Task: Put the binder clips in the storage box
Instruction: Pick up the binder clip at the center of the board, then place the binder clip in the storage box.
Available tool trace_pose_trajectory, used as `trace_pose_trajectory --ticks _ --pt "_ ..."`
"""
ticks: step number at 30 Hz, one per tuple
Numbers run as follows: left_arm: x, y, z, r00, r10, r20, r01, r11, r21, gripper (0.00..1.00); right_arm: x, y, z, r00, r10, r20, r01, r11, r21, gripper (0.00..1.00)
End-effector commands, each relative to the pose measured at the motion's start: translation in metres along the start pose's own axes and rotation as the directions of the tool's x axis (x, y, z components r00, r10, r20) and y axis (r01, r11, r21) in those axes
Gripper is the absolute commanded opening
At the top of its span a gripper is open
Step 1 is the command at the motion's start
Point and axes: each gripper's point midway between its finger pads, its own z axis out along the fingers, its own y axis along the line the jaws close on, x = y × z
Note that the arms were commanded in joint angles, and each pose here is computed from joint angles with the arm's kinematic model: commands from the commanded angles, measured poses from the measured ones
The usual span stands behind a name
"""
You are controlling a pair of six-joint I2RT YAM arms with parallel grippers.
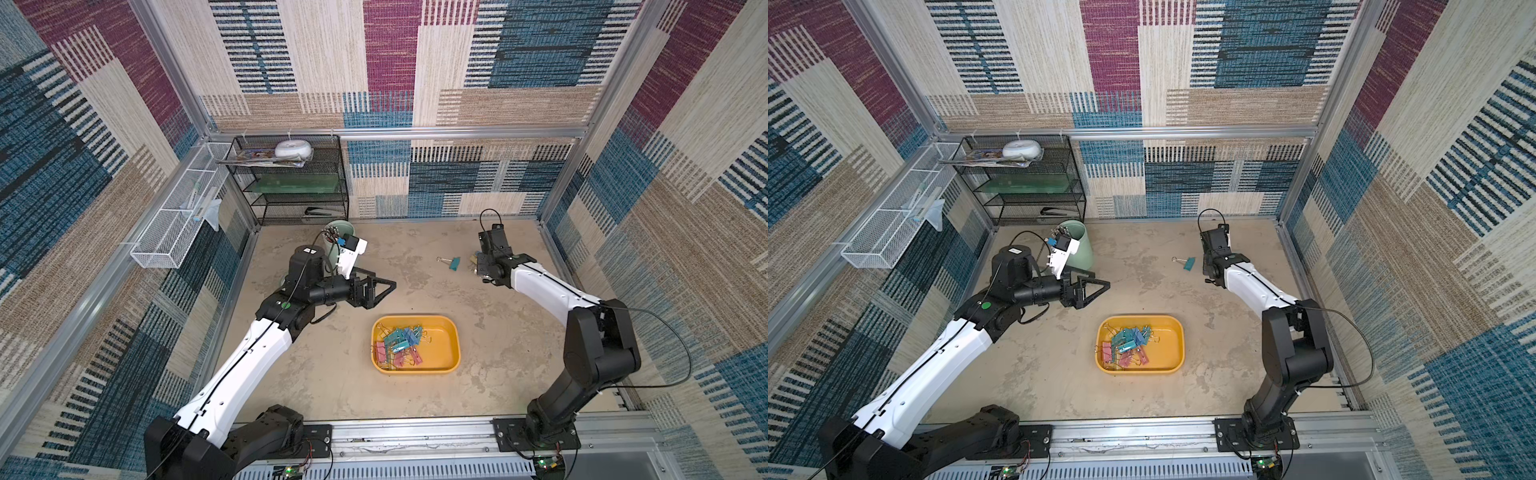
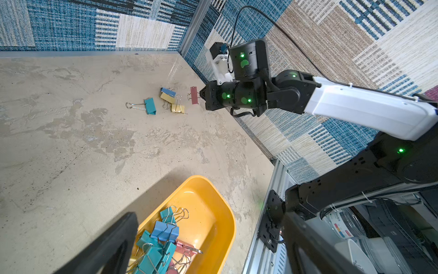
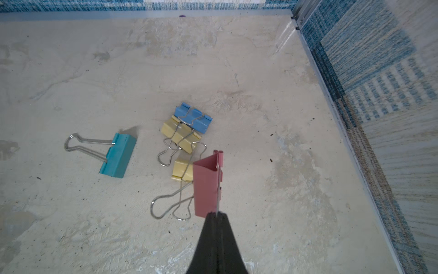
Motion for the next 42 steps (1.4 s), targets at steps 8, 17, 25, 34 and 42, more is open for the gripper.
trace_pose_trajectory --ticks 8,17,25,34,42 --pt "-0.006 -0.009 -0.002 0.999 0.038 0.016 -0.038 0.999 0.024 0.99 -0.016 0.031 -0.120 0.981 0.177 0.078 -0.115 0.858 -0.501 0.00" --pt "-0.005 -0.008 -0.002 0.999 0.037 0.015 -0.038 0.999 0.021 0.99 0.053 0.062 -0.212 0.969 0.235 -0.083 -0.191 0.488 -0.852 0.00" --pt "-0.005 -0.005 0.000 0.999 0.036 0.013 -0.036 0.999 0.014 0.99 0.140 0.087 -0.216 0.965 0.053 -0.257 -0.256 0.403 -0.879 0.00" --pt "-0.004 -0.004 0.001 0.999 0.034 0.008 -0.034 0.999 0.011 0.99 0.199 0.128 -0.208 0.941 -0.166 -0.295 -0.214 0.384 -0.898 0.00" --pt "-0.004 -0.004 0.001 0.999 0.038 0.009 -0.038 0.999 0.011 0.99 0.205 0.137 -0.197 0.896 -0.419 -0.146 0.028 0.381 -0.924 0.00"
